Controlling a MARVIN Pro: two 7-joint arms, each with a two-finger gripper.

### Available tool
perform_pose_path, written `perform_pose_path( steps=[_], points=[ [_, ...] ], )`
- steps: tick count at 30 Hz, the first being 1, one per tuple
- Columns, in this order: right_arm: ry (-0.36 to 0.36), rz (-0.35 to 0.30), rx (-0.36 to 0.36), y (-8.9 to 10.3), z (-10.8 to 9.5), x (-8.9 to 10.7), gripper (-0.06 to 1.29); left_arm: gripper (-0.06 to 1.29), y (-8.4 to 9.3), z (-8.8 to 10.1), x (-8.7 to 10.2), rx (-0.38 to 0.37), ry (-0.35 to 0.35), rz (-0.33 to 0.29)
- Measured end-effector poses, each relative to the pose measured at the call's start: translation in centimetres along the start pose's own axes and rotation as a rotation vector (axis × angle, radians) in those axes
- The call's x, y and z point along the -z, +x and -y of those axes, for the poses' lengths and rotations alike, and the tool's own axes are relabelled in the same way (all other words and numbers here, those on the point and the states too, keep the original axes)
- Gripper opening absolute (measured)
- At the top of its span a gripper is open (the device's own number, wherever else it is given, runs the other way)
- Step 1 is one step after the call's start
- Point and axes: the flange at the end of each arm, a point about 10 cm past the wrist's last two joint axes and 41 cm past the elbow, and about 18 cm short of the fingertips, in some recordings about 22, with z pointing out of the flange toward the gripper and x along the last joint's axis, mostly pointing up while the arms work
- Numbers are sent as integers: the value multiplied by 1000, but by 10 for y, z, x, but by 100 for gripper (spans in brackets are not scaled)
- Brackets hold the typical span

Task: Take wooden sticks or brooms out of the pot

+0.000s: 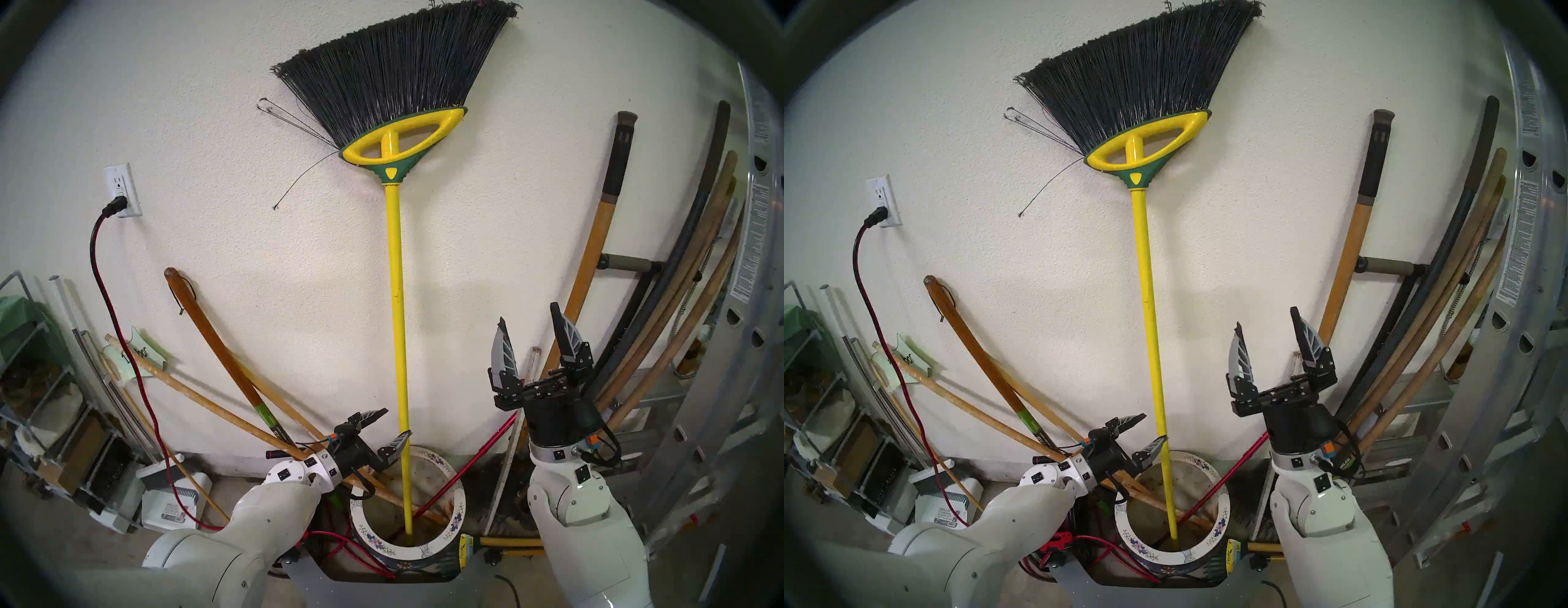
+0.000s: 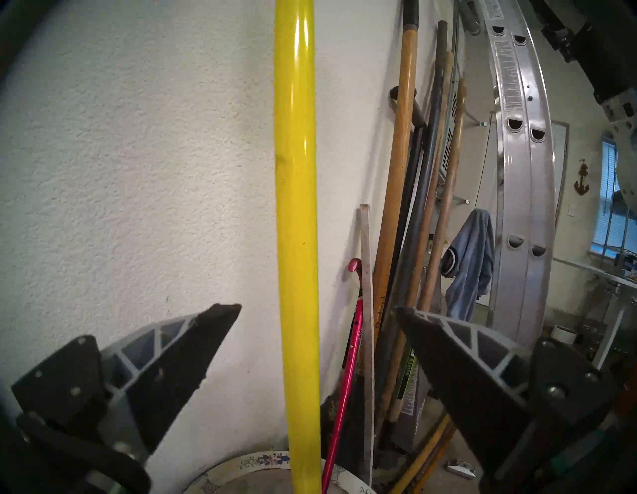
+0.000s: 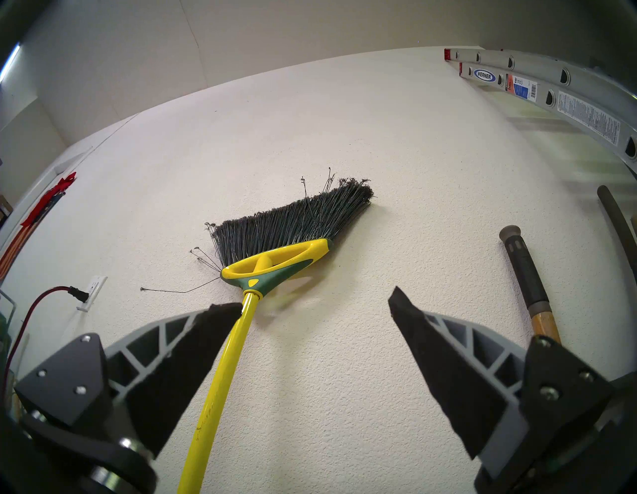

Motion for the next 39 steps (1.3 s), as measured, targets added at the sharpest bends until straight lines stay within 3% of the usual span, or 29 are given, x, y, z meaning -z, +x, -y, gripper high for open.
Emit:
perform_pose_path(
  steps=[30,31,33,34,39],
  points=[
    [-1,0,0,0,0,0,122,127,3,-12,-52,-24,12,65],
    [-1,0,0,0,0,0,122,114,3,-12,-52,-25,12,66],
    [-1,0,0,0,0,0,122,36,3,-13,-53,-29,14,67],
    [-1,0,0,0,0,0,122,19,3,-13,-53,-31,15,67],
    [-1,0,0,0,0,0,122,19,3,-12,-52,-44,18,63]
  ],
)
